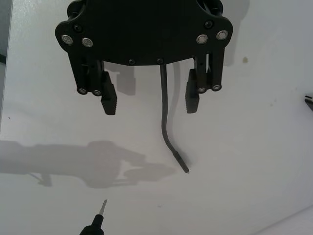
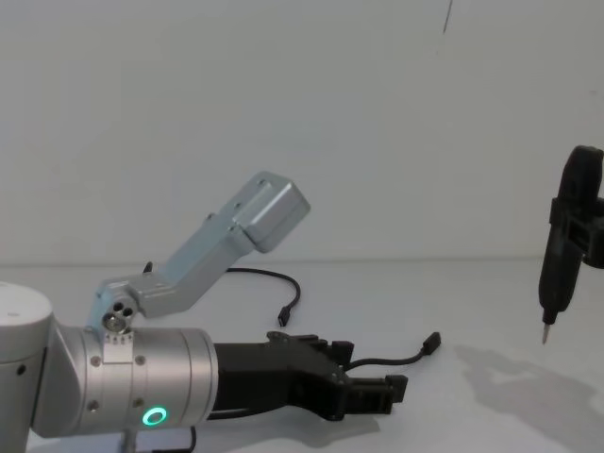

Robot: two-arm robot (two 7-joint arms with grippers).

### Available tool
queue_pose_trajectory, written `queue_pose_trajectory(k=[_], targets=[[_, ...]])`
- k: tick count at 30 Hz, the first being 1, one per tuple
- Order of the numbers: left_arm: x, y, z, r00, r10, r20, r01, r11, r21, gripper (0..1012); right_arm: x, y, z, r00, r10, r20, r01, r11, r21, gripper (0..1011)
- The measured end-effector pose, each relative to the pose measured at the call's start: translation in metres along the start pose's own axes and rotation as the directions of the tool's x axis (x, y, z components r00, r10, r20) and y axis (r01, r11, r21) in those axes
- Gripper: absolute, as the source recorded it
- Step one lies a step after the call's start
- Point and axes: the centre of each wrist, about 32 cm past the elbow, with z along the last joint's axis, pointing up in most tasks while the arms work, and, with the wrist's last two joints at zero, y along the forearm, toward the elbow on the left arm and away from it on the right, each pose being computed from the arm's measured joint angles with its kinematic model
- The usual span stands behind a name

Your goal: Pick up the data cable with the one hand.

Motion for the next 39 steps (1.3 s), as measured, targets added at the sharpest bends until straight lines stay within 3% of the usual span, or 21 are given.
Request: queue_pose_trajectory(k=[6,14,24,34,39], targets=[[0.0001,-0.0025,-0.0001,1.0,-0.004,0.0,0.004,1.0,-0.004,630,0.0,0.0,0.0,1.0,0.0,0.0,0.0,1.0,0.0,269],[0.0,-0.0044,-0.0002,1.0,-0.007,0.001,0.007,1.0,-0.006,339,0.0,0.0,0.0,1.0,0.0,0.0,0.0,1.0,0.0,269],[-0.0001,-0.0052,-0.0003,1.0,-0.01,0.001,0.01,0.9999,-0.008,72,0.0,0.0,0.0,1.0,0.0,0.0,0.0,1.0,0.0,269],[0.0016,-0.0002,0.0023,0.9999,-0.014,0.008,0.014,0.9993,-0.034,49,0.0,0.0,0.0,1.0,0.0,0.0,0.0,1.0,0.0,269],[0.0041,0.0086,0.0085,0.9994,-0.025,0.023,0.027,0.9975,-0.065,49,0.0,0.0,0.0,1.0,0.0,0.0,0.0,1.0,0.0,269]])
